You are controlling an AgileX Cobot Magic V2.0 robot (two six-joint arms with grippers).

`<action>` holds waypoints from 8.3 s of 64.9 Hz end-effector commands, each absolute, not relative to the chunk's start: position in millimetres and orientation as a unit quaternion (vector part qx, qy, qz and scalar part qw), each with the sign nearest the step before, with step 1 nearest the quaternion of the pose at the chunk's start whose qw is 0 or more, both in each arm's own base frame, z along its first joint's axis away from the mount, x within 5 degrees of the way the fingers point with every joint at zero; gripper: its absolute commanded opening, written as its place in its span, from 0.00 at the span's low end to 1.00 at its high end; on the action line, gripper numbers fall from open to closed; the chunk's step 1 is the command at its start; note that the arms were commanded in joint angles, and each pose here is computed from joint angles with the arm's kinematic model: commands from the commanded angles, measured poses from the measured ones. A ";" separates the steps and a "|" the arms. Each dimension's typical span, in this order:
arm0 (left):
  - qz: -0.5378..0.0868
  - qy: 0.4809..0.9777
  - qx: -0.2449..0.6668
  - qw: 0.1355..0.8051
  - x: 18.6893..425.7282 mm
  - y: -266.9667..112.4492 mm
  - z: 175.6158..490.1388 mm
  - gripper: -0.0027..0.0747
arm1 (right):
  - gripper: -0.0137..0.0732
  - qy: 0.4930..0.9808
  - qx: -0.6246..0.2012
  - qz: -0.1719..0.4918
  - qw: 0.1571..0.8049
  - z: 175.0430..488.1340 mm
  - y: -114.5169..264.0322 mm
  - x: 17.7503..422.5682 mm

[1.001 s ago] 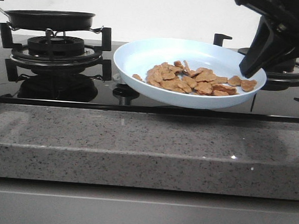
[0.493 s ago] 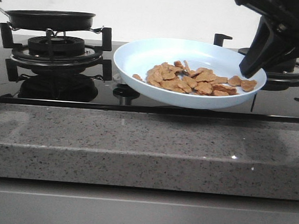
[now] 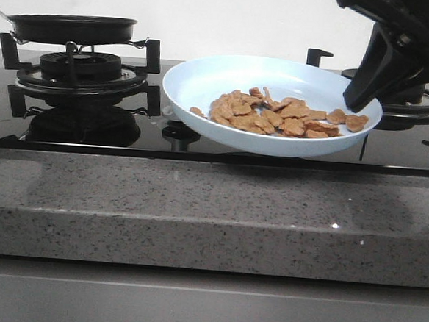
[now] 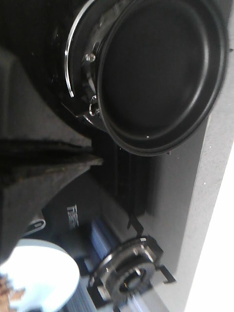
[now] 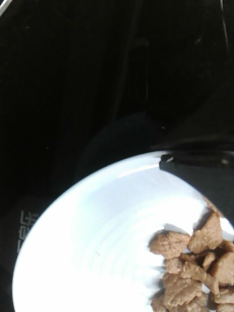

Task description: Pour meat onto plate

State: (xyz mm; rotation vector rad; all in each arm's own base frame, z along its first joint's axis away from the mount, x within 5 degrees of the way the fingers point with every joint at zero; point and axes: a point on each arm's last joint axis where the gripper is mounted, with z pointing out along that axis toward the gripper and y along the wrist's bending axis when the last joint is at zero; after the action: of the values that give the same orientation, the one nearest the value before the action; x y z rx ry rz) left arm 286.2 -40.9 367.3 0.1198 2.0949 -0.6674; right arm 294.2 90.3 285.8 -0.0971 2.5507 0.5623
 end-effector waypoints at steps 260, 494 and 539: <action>-0.114 0.770 0.112 0.618 142.6 -54.2 349.5 0.01 | 0.11 0.941 -0.076 0.205 0.258 315.6 100.9 449.4; -0.119 0.758 0.148 0.625 138.6 -57.5 351.9 0.01 | 0.09 0.764 -0.060 0.109 0.633 329.0 23.5 97.0; -0.029 0.704 0.034 0.708 62.4 -5.6 261.5 0.01 | 0.09 0.764 -0.060 0.109 0.633 329.0 23.5 97.0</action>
State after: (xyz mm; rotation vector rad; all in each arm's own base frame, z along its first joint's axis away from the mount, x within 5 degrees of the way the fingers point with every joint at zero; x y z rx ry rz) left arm 69.1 -9.7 261.8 0.1321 1.6604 -0.0923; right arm 95.0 25.3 314.8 -0.1599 1.8389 0.2635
